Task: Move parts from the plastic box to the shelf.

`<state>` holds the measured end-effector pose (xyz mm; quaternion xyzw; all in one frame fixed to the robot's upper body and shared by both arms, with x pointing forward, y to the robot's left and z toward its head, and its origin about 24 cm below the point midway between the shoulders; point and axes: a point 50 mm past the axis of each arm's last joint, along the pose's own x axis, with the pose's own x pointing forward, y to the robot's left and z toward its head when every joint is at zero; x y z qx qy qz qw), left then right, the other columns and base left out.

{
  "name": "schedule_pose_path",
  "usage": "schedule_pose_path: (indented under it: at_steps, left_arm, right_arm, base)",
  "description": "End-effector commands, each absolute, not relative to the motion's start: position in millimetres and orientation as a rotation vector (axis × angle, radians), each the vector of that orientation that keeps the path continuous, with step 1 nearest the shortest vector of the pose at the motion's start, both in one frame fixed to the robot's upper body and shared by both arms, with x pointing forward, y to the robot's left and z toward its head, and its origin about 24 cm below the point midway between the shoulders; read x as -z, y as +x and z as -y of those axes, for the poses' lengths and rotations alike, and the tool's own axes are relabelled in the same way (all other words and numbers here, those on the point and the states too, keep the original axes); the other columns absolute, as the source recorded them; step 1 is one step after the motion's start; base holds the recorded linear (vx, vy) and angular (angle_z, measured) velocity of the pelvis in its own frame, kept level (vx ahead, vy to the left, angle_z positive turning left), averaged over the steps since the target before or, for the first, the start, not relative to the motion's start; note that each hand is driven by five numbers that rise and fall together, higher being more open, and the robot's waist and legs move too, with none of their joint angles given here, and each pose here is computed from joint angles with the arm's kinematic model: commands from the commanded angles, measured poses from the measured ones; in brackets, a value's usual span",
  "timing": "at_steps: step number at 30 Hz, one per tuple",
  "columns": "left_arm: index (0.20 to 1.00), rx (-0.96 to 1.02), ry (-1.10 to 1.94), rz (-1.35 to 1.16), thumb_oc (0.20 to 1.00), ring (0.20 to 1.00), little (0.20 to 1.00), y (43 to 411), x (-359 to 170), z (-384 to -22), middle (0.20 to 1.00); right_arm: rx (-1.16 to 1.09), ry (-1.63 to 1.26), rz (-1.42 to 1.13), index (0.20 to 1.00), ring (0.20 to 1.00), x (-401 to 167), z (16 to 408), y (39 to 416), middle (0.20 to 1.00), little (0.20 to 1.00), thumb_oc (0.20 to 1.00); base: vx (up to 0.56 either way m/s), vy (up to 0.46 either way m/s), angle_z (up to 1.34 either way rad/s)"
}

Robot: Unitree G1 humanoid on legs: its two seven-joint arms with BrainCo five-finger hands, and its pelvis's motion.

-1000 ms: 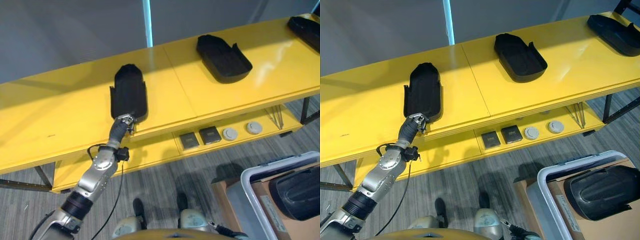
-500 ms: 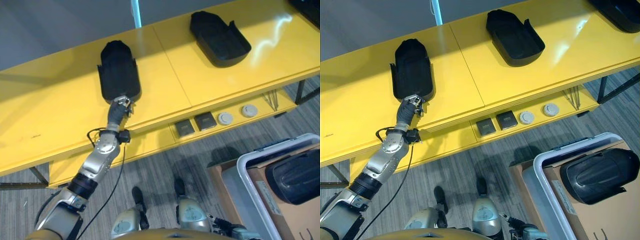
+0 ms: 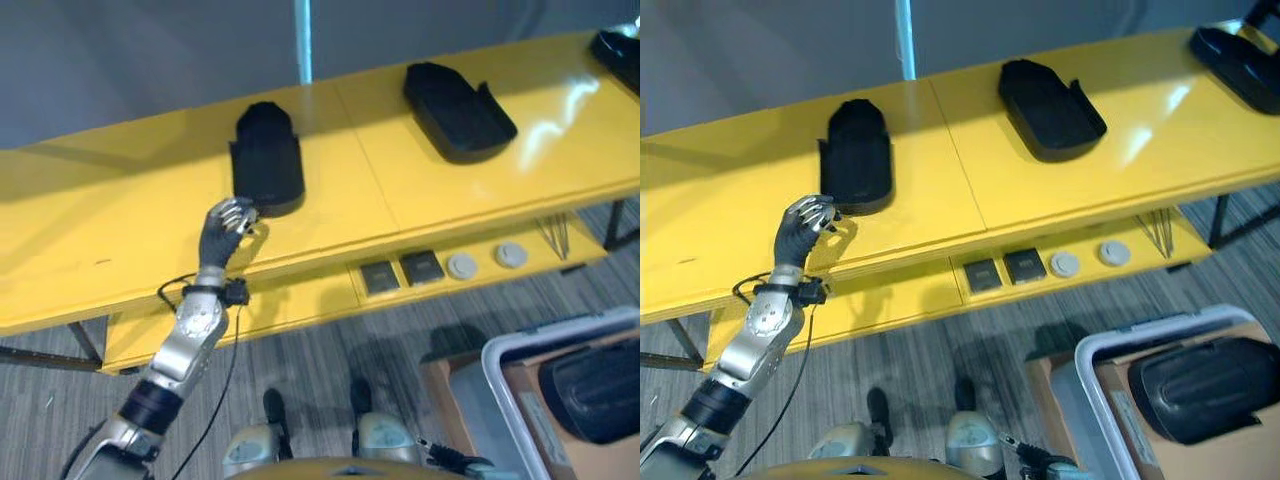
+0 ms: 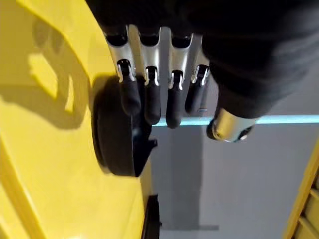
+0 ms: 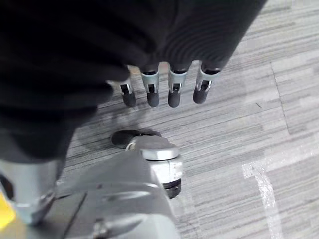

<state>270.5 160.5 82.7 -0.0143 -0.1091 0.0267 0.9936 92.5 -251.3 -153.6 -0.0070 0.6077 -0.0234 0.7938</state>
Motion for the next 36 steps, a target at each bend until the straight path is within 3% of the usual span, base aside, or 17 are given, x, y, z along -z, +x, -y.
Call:
schedule_pose_path:
  at_steps: [1,9,13,17,18,22,26,36]
  left_arm:
    - [1.000,-0.095,0.059,0.316,1.000,1.000,1.000,268,-88,-172,1.000]
    - [1.000,-0.230,0.138,0.068,1.000,1.000,1.000,245,-24,-189,1.000]
    - [1.000,-0.262,0.216,-0.216,1.000,1.000,1.000,213,43,-204,1.000]
    - [1.000,-0.178,0.328,-0.393,1.000,1.000,1.000,185,85,-209,1.000]
    - [1.000,-0.057,0.391,-0.435,1.000,1.000,1.000,190,91,-201,1.000]
    - [1.000,-0.033,0.449,-0.463,1.000,1.000,1.000,200,92,-201,1.000]
    - [1.000,-0.183,0.424,-0.535,1.000,1.000,1.000,202,94,-221,1.000]
    - [1.000,-0.388,0.200,-0.775,1.000,1.000,1.000,171,124,-228,1.000]
  right_arm:
    - [0.034,0.022,-1.348,1.000,1.000,163,230,83,1.000,1.000,1.000]
    - [0.069,0.061,-1.315,1.000,1.000,159,230,103,1.000,1.000,1.000]
    - [0.120,0.129,-1.309,1.000,1.000,158,225,110,1.000,1.000,1.000]
    - [0.202,0.212,-1.325,1.000,1.000,162,221,102,1.000,1.000,1.000]
    - [0.284,0.265,-1.338,1.000,1.000,164,224,88,1.000,1.000,1.000]
    - [0.295,0.259,-1.376,1.000,1.000,167,230,68,1.000,1.000,1.000]
    - [0.156,0.121,-1.420,1.000,1.000,168,229,56,1.000,1.000,1.000]
    - [0.156,0.080,-1.345,1.000,1.000,168,233,56,1.000,1.000,1.000]
  base:
    - [-0.09,0.006,0.16]
    - [-0.06,0.004,0.15]
    - [-0.03,0.056,0.07]
    - [0.00,0.213,-0.18]
    - [-0.01,0.313,-0.48]
    - [-0.07,0.143,-0.78]
    - [-0.17,0.051,-1.52]
    - [-0.07,-0.084,-1.04]
